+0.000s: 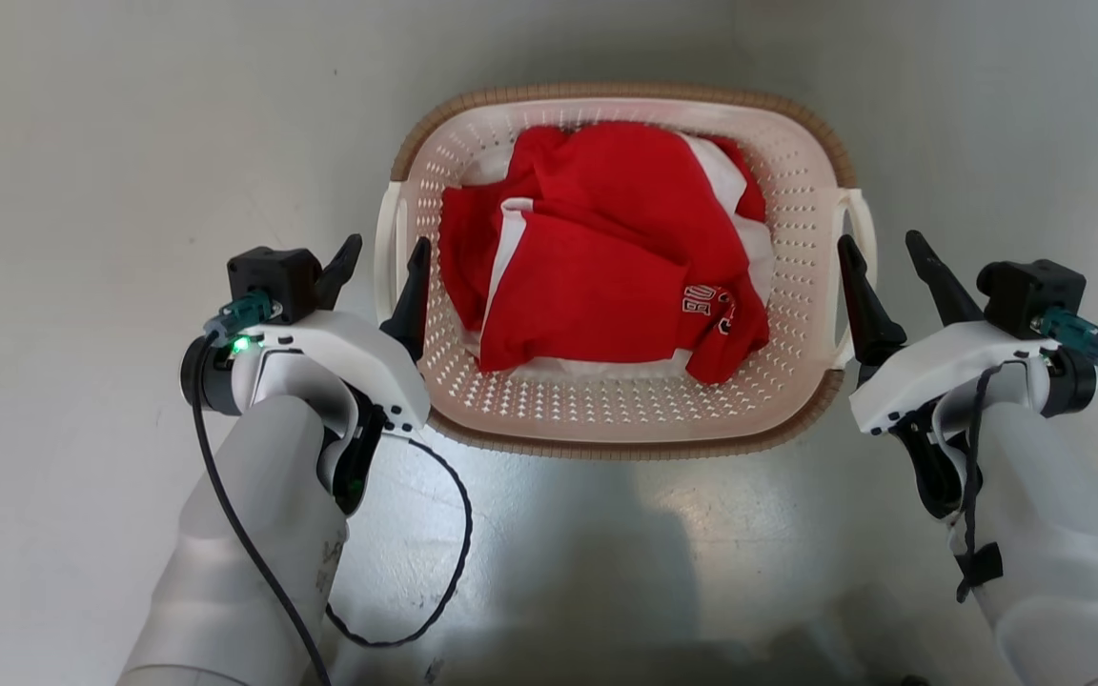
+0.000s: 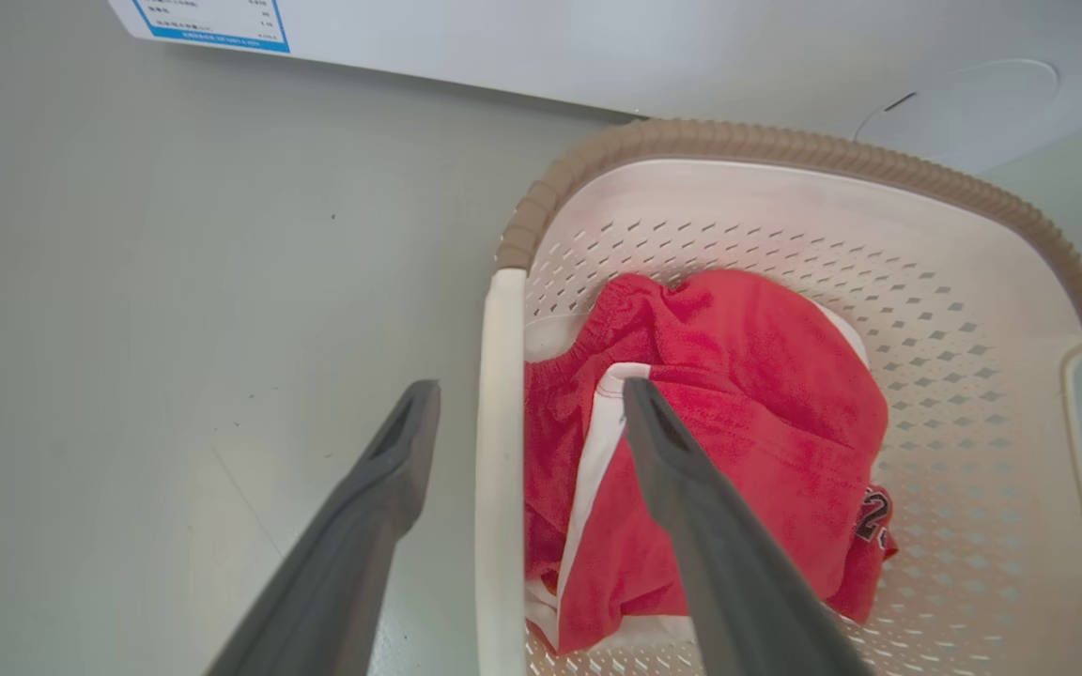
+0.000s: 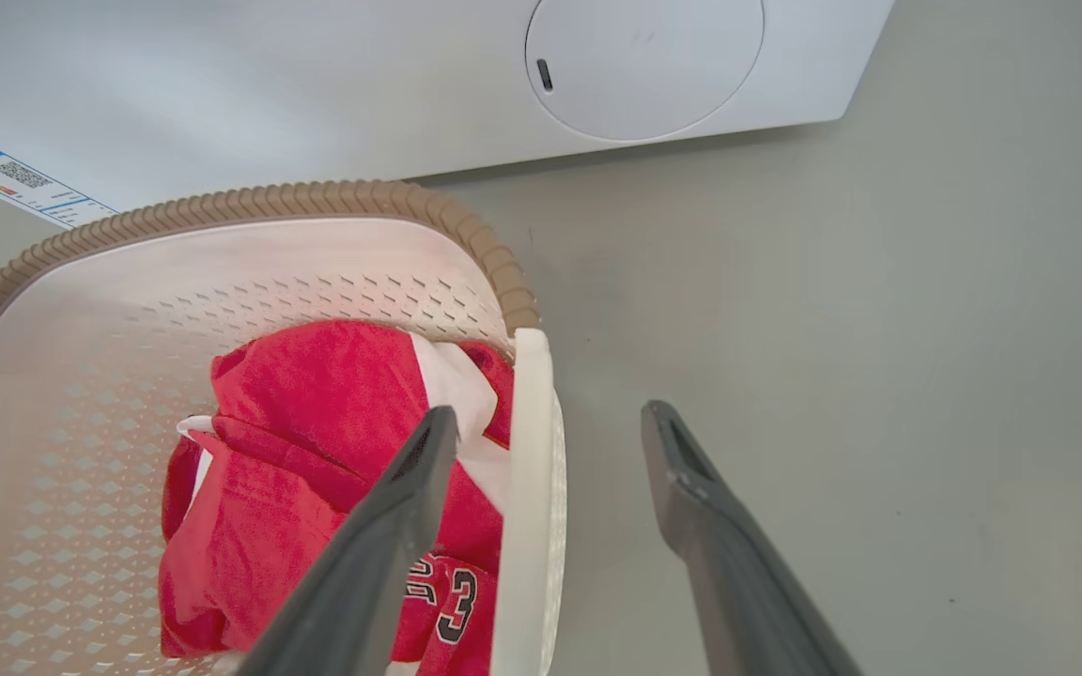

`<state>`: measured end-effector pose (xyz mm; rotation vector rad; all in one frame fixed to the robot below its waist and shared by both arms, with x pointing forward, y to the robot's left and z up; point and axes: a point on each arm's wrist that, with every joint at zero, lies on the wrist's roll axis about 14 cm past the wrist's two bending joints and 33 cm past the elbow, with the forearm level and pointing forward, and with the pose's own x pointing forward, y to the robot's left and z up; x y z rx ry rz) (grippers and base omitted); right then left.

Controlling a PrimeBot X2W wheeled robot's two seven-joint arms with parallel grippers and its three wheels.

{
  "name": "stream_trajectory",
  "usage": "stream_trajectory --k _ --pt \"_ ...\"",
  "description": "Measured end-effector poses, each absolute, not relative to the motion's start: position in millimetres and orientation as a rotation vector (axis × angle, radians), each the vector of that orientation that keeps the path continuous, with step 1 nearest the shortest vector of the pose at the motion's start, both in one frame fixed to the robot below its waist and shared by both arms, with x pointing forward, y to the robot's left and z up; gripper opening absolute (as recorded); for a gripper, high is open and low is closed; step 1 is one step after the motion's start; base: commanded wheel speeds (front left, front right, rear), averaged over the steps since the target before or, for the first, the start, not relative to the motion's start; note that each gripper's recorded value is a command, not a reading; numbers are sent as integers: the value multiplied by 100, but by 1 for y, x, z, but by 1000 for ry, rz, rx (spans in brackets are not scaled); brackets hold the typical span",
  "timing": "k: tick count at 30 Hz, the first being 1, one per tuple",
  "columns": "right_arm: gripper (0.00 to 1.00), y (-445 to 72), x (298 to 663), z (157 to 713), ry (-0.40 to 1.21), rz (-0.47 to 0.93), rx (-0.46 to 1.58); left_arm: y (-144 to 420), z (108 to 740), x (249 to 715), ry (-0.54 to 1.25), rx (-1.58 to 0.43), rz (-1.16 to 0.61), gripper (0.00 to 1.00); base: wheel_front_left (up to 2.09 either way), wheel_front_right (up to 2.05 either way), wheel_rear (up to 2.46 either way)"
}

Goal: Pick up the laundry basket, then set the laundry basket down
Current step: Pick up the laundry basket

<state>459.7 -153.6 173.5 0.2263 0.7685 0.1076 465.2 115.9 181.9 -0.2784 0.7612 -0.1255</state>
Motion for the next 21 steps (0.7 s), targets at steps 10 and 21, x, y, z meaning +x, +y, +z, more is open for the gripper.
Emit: stream_trajectory --k 10,21 --pt "100 -139 451 136 869 156 226 112 150 461 835 -281 -132 100 0 0 0" --pt "42 -133 453 120 897 179 237 103 129 458 886 -291 -150 100 0 0 0"
